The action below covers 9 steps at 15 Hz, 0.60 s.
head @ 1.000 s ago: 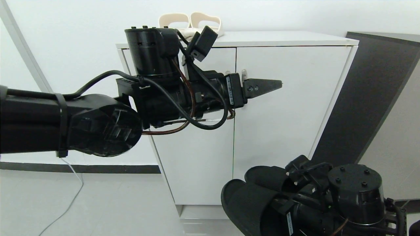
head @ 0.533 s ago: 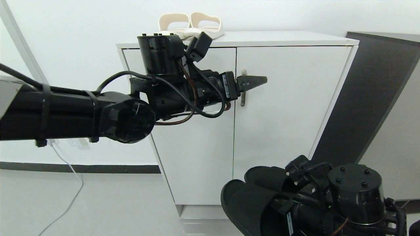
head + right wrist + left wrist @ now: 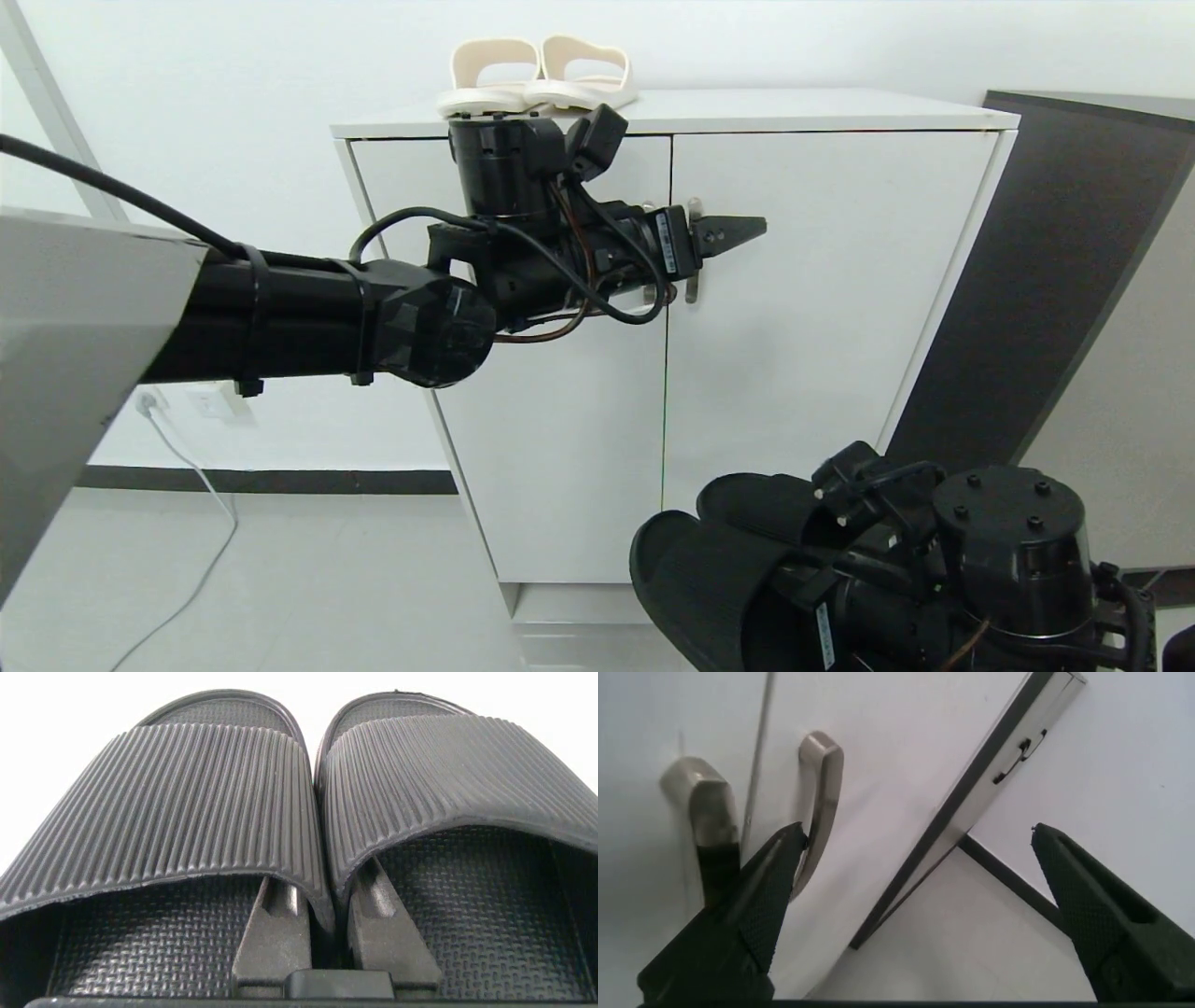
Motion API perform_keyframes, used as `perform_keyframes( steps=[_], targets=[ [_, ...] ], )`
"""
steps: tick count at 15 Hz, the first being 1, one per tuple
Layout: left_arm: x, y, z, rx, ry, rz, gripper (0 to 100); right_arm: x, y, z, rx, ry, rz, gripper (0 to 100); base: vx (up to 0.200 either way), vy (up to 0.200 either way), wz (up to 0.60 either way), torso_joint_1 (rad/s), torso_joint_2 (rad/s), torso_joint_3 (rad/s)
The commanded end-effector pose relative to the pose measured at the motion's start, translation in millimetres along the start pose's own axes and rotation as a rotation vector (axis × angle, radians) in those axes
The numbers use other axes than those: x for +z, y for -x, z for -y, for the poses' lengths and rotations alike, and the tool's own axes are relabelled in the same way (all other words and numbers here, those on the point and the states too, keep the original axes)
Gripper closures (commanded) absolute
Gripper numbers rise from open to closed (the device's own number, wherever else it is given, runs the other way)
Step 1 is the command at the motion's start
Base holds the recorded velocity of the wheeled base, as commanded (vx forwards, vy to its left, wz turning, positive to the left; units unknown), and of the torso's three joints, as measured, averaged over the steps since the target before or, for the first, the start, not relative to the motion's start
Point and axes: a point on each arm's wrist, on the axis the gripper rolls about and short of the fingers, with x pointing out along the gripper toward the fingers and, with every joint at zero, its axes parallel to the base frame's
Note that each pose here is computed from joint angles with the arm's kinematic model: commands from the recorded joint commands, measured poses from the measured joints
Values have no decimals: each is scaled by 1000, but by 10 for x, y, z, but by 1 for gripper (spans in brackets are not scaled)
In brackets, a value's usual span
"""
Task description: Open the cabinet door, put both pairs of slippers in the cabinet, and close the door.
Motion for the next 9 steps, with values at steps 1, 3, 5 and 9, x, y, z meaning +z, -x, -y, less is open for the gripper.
perform_keyframes(
  steps=[1, 3, 5, 9],
  targets=[
    [-61, -83, -64, 13, 8, -16, 0, -4, -4, -1, 0, 1, -2, 100, 0, 0, 0, 0, 0, 0],
    [-77, -143, -82, 15, 9, -18, 100, -16, -1, 1, -1, 1, -6, 100, 0, 0, 0, 0, 0, 0],
    [-78, -133, -63, 16, 10, -19, 100, -20, 8, -1, 16, 3, -9, 100, 0, 0, 0, 0, 0, 0],
    [-67, 140, 300, -26, -9, -46, 100, -61, 153, -4, 139, 5, -26, 100, 0, 0, 0, 0, 0, 0]
  ],
)
